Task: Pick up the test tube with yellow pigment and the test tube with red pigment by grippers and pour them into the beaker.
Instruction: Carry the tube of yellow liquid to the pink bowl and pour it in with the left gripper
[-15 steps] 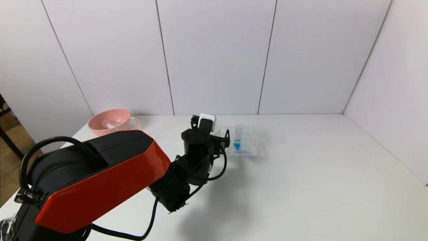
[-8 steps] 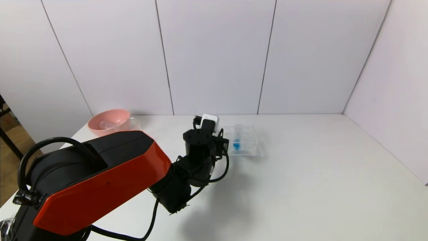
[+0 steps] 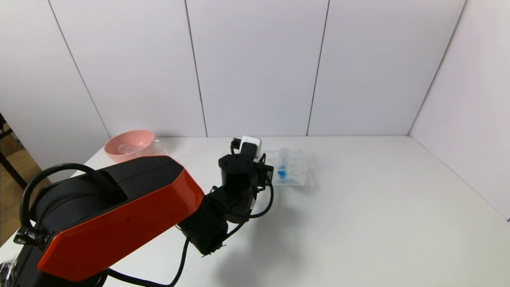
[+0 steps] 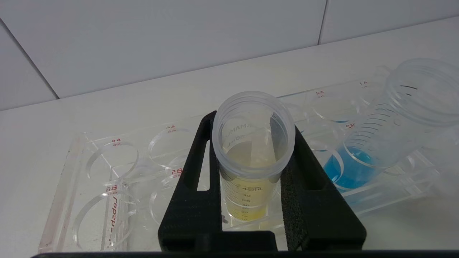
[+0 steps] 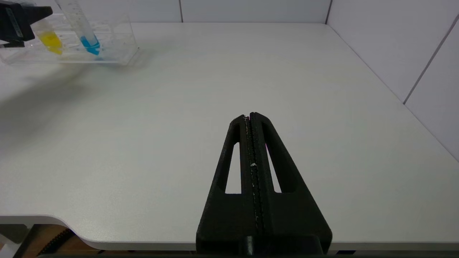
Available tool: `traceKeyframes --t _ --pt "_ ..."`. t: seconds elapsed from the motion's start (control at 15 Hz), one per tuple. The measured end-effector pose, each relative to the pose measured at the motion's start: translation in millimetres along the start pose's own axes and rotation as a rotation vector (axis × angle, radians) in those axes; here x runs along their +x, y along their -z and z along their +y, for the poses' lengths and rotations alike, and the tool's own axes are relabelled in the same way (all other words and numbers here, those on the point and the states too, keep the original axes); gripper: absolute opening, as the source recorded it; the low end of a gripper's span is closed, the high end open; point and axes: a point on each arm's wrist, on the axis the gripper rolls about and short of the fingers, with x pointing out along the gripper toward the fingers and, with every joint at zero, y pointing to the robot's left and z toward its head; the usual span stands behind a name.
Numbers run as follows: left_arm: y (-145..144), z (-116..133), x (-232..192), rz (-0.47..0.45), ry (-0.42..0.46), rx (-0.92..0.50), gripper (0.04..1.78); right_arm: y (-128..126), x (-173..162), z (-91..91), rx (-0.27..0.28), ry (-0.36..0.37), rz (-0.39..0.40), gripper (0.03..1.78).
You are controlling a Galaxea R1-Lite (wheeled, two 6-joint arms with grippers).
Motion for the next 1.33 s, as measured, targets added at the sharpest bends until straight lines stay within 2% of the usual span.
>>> traceKeyframes --t 0.47,1.33 --pt "-5 0 -3 0.0 0.004 0.0 0.47 0 0 0.0 0.0 0.0 0.0 0.11" --pt "-41 -1 -13 -0.034 0.03 -0.008 0.47 0 0 0.0 0.0 0.0 0.0 0.11"
